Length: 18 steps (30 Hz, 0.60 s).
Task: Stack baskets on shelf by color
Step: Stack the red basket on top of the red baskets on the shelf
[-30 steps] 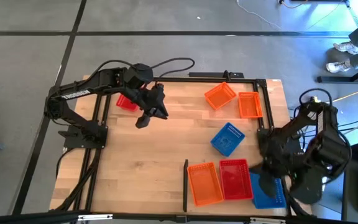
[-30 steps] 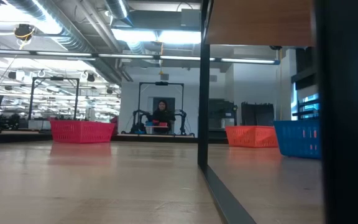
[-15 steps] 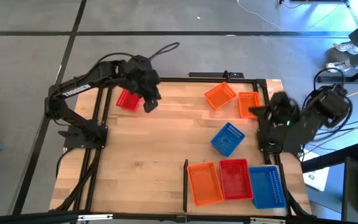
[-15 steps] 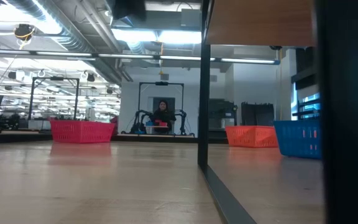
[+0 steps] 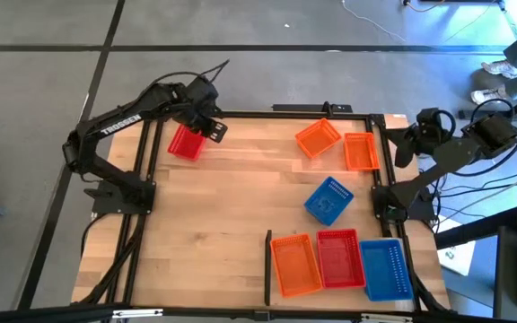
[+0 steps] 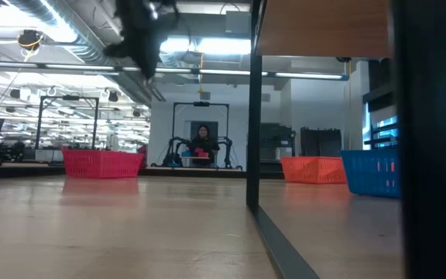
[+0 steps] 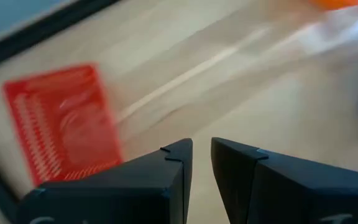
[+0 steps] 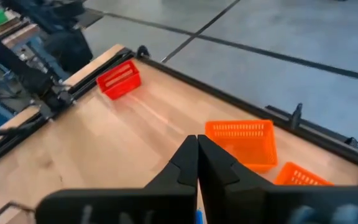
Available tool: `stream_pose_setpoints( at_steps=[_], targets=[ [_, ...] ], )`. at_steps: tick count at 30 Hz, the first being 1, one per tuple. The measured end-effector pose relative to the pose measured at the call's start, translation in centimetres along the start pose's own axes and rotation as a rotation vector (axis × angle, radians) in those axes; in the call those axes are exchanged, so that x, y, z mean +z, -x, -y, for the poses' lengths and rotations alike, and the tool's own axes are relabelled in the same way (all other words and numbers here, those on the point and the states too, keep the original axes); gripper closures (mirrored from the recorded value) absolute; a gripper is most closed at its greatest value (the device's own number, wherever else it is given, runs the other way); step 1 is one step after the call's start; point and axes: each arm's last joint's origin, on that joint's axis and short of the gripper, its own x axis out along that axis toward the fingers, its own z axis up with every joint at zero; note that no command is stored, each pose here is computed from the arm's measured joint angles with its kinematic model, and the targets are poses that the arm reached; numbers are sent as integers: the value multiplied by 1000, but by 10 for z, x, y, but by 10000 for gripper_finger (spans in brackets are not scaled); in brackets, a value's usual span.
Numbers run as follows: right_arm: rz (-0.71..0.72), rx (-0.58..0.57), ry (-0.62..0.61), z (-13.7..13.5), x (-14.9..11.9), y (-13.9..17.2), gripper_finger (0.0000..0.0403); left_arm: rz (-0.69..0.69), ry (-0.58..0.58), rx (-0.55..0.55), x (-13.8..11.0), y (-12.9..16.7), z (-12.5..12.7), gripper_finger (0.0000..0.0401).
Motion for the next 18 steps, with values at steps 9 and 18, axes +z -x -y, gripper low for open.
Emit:
stream_pose_setpoints(
  at_steps=[9,18],
  targets=[
    [-20,-2,80,-15,-3,-7,403,-33,130,110,-9,-56,-38,350],
    [7,-18,97,-45,-6,-19,403,-30,232,169,-22,-97,-78,350]
  ],
)
